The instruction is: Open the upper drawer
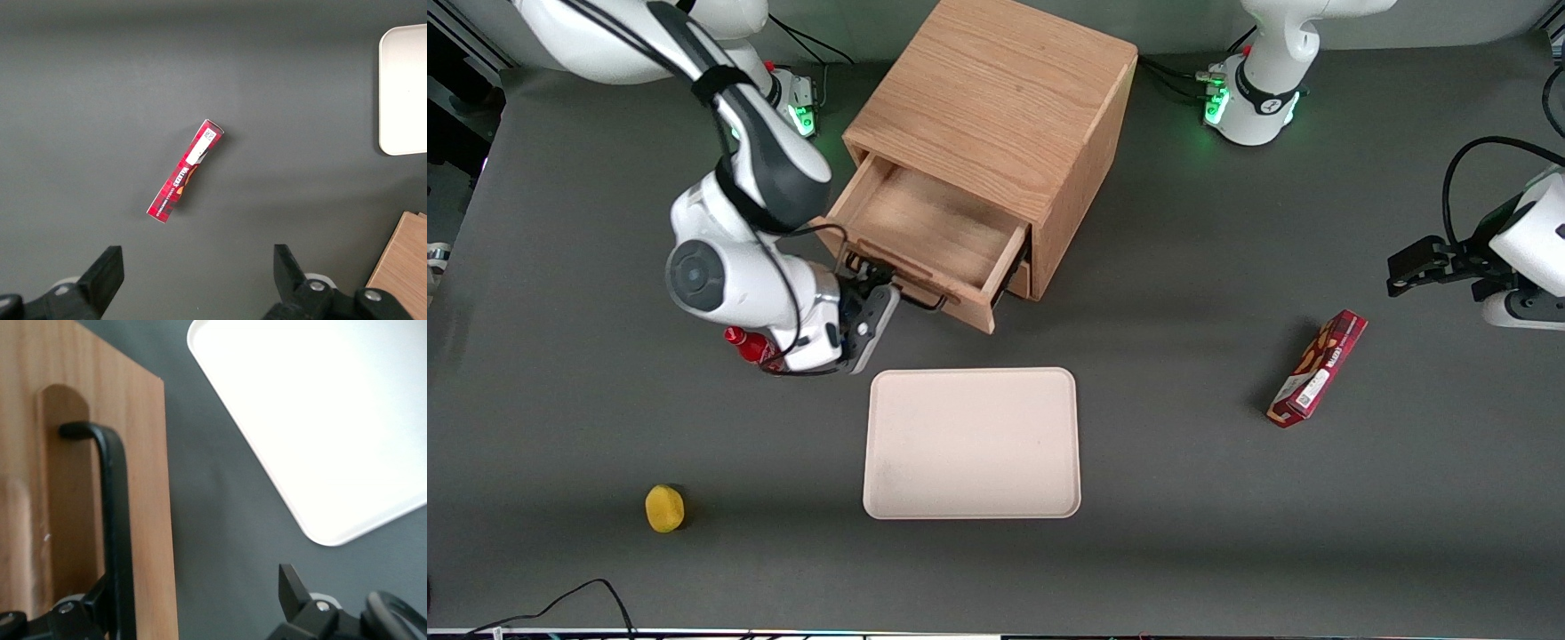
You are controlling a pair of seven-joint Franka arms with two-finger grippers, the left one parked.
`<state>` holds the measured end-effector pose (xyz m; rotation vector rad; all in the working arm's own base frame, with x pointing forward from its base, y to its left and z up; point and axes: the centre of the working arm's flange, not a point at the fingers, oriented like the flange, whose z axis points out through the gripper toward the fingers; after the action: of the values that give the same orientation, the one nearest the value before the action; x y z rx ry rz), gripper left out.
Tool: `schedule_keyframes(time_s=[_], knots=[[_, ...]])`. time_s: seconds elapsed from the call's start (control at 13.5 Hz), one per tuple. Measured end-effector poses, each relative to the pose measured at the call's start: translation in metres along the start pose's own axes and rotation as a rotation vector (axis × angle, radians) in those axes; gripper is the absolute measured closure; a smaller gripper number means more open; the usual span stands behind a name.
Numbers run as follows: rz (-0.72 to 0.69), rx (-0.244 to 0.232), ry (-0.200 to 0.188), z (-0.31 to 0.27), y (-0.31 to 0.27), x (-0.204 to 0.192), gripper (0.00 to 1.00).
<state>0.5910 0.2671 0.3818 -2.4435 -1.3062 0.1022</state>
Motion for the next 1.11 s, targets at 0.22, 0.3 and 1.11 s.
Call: schedule_keyframes(time_s=[0.22,0.3,1.11], knots=[[-0.030,-0.022,0.000,-0.023,0.037,-0.004,0.00],[-0.032,-0.021,-0.011,-0.027,0.046,-0.004,0.00],[0.494,-0.110,0.104,-0.246,-0.024,-0.010,0.00]])
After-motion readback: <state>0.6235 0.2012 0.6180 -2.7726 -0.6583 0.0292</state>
